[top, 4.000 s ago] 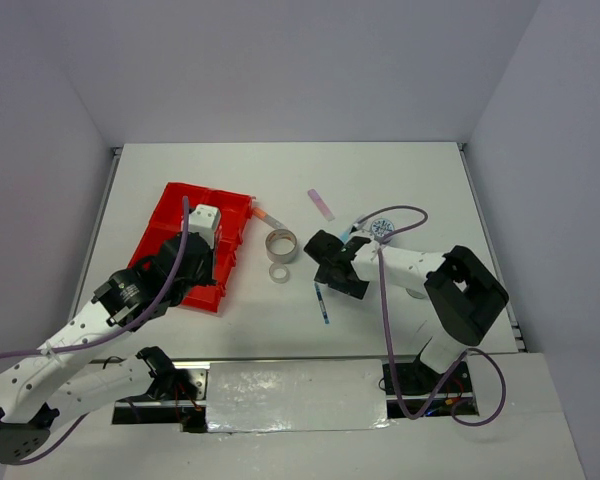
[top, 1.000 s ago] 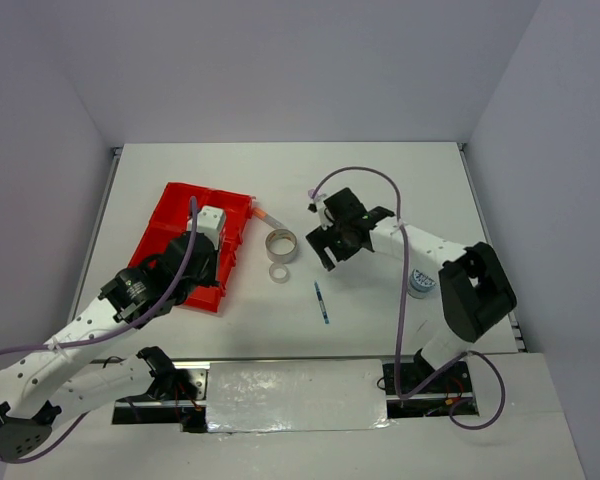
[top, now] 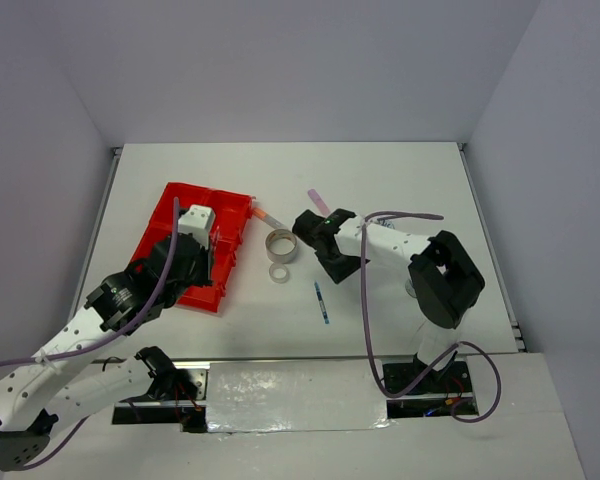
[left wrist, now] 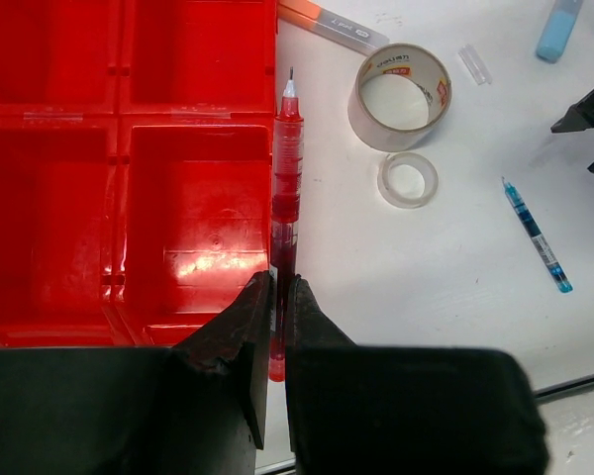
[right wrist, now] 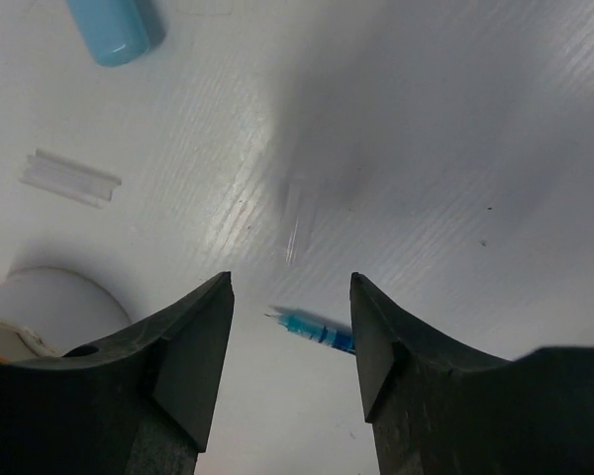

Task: Sort the stationery into containers
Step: Close the pen cap on the pen.

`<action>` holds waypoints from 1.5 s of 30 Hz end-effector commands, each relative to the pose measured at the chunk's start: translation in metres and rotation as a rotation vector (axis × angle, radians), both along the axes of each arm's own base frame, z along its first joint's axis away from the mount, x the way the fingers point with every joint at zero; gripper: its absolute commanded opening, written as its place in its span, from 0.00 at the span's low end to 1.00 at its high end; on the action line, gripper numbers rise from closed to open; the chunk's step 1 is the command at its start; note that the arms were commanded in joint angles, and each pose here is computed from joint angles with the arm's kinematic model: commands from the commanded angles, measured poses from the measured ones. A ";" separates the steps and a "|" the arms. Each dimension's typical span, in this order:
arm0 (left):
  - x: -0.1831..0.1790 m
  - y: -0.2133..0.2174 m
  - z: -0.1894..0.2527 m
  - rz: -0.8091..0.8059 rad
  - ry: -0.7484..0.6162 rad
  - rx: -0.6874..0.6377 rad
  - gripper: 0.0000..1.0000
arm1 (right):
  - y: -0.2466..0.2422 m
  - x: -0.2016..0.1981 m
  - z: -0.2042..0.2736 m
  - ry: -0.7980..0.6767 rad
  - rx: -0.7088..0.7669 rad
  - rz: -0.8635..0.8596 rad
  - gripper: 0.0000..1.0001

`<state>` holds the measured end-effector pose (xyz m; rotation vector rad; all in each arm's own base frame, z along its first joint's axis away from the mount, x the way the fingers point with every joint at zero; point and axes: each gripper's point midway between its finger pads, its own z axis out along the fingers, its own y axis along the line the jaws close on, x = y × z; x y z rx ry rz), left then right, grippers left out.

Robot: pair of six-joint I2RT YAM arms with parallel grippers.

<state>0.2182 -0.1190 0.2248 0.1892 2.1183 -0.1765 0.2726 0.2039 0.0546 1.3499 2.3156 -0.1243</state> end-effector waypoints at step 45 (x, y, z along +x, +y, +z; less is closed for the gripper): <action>-0.003 -0.024 0.010 -0.121 -0.015 -0.074 0.01 | 0.009 0.058 0.056 -0.448 0.072 0.460 0.00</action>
